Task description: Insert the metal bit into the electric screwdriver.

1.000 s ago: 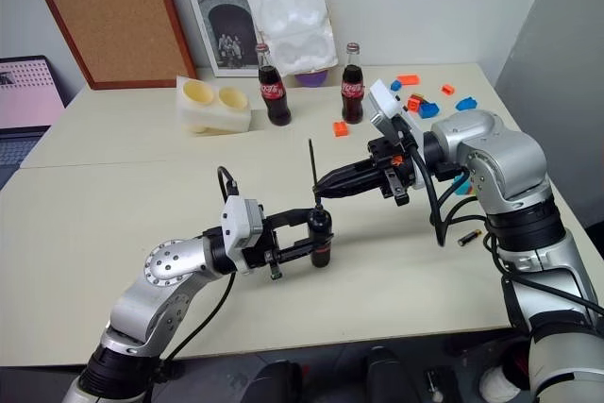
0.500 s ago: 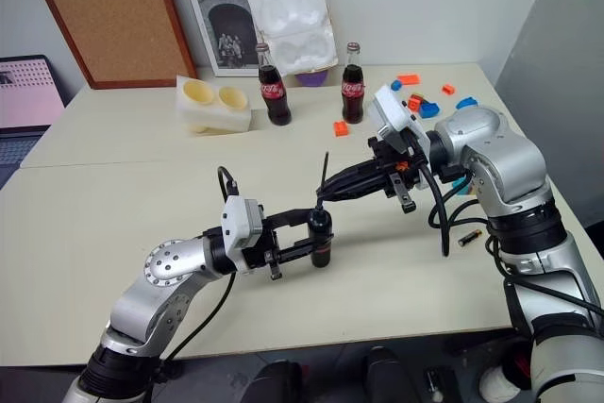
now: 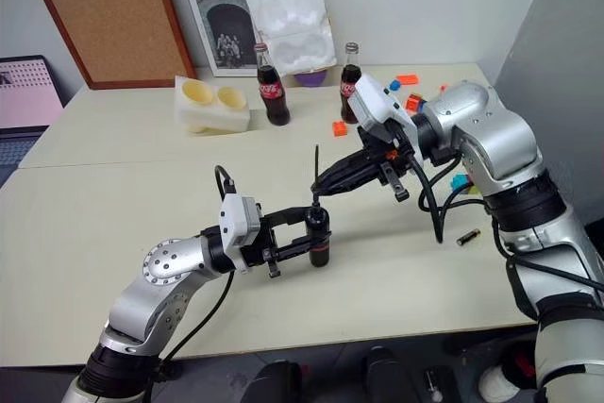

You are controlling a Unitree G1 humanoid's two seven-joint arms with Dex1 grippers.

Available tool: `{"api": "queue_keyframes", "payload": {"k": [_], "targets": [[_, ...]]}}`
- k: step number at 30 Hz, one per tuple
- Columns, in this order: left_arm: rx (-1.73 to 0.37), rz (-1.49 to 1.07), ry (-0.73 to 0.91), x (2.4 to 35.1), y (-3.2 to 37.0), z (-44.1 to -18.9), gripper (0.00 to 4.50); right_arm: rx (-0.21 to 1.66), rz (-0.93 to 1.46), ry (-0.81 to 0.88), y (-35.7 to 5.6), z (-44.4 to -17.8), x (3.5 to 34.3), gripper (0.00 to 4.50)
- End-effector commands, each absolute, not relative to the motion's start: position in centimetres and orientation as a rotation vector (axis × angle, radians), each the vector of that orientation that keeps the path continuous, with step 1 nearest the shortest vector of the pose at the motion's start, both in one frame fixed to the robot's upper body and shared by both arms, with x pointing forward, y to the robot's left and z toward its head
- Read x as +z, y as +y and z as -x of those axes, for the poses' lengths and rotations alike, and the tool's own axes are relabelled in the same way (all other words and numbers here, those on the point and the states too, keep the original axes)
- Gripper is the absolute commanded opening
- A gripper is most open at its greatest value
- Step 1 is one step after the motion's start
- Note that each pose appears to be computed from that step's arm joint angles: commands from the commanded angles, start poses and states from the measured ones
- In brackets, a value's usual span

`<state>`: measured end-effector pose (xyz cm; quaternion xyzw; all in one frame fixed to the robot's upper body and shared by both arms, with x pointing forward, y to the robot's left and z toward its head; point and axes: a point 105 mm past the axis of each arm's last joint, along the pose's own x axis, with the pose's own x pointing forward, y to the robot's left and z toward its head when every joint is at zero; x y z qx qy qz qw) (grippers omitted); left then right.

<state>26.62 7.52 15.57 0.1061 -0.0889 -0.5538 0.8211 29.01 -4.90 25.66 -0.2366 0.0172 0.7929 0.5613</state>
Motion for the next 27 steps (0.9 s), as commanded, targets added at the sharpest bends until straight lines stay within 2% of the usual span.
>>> {"api": "queue_keyframes", "payload": {"k": [1, 22, 27], "targets": [[-1.146, -0.270, -0.170, 15.2, 8.3, -27.0, 1.65, 1.943, 0.654, 0.139, -5.7, -28.9, 24.2, 0.00], [-1.158, -0.284, -0.167, 15.1, 8.4, -26.5, 1.65, 2.047, 0.648, -0.024, -5.2, -27.3, 28.2, 0.00], [-1.157, -0.287, -0.169, 15.1, 8.5, -26.5, 1.65, 2.080, 0.558, -0.062, -5.4, -26.2, 29.5, 0.00]]}}
